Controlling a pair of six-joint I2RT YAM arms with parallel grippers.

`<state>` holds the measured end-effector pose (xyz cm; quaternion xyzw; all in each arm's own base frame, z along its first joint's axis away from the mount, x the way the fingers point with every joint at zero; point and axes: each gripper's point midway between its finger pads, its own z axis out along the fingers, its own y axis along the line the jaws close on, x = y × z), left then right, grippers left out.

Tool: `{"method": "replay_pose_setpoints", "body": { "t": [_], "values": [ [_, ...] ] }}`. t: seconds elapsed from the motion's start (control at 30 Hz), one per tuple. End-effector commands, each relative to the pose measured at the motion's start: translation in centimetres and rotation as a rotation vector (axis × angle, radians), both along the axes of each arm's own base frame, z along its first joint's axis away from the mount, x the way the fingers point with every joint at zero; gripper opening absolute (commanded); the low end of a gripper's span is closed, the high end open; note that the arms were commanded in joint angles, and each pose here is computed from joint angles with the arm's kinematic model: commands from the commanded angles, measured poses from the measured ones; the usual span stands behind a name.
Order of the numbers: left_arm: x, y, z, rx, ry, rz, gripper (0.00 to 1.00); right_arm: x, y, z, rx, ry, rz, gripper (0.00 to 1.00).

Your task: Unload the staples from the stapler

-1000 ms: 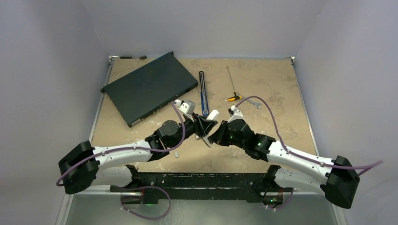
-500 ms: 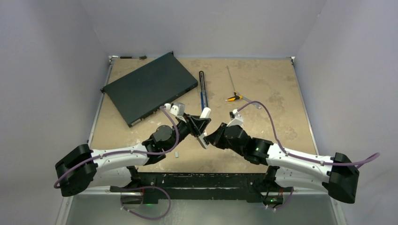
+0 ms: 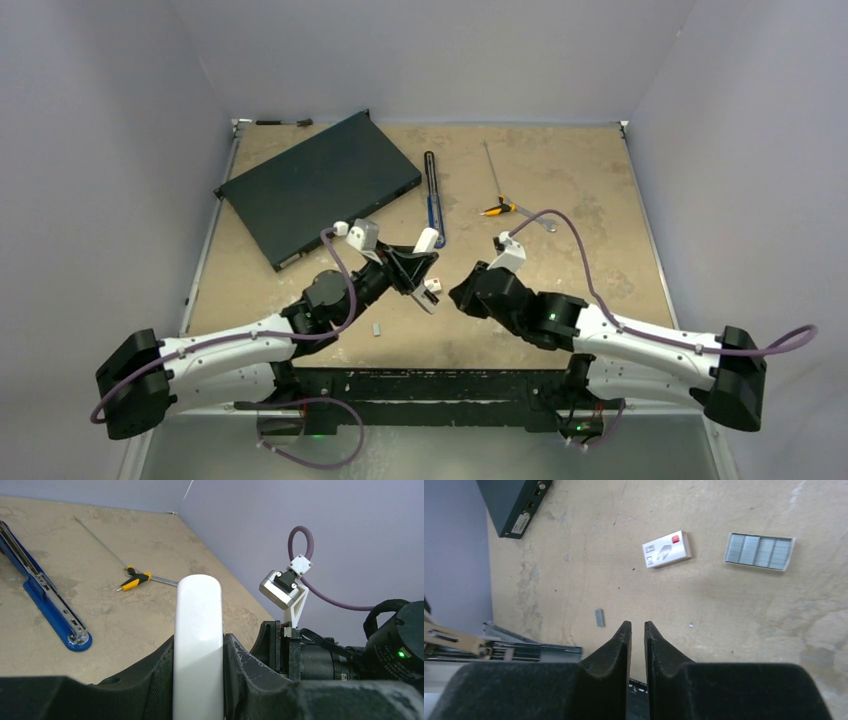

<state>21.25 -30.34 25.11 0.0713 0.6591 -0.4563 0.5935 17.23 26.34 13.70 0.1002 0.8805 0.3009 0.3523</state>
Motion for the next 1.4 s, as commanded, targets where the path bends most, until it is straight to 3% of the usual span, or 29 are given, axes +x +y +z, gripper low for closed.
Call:
{"method": "replay_pose_setpoints", "body": {
  "t": [0.0,0.17,0.4,0.6,0.73,0.8,1.0,1.1,1.27,1.37],
  "values": [
    [-0.9,0.8,0.8,0.042,-0.038,-0.023,0.0,0.7,-3.8,1.2,-0.113,-0.067,-0.088,0.18],
    [-1.0,2.3,-1.3,0.126,0.066,0.018,0.0,0.5,-5.7,1.6,-0.126,-0.087,-0.118,0.19],
    [0.1,6.3,-6.9,0.445,0.394,0.254,0.0,-0.1,-6.7,0.9,-0.12,-0.075,-0.123,0.2],
    [1.1,6.7,-11.2,0.601,0.52,0.371,0.0,-0.4,-6.4,0.6,-0.111,-0.058,-0.104,0.21],
    [1.6,7.5,-13.8,0.807,0.596,0.461,0.0,-0.6,-6.5,0.4,-0.117,-0.047,-0.103,0.22],
    [1.9,7.5,-14.2,0.845,0.602,0.479,0.0,-0.7,-6.6,0.4,-0.112,-0.044,-0.102,0.22],
    [2.4,7.2,-12.3,0.79,0.573,0.485,0.0,-1.0,-7.2,0.2,-0.098,-0.041,-0.112,0.22],
    [2.3,6.9,-10.0,0.7,0.535,0.458,0.0,-1.0,-7.3,0.7,-0.082,-0.061,-0.104,0.22],
    [1.3,5.1,-2.7,0.378,0.329,0.259,0.0,-1.2,-5.3,4.6,0.004,-0.219,0.061,0.27],
    [-0.3,5.4,1.4,0.187,0.19,0.157,0.0,-3.0,-2.6,8.5,0.118,-0.4,0.305,0.43]
  ]
}}
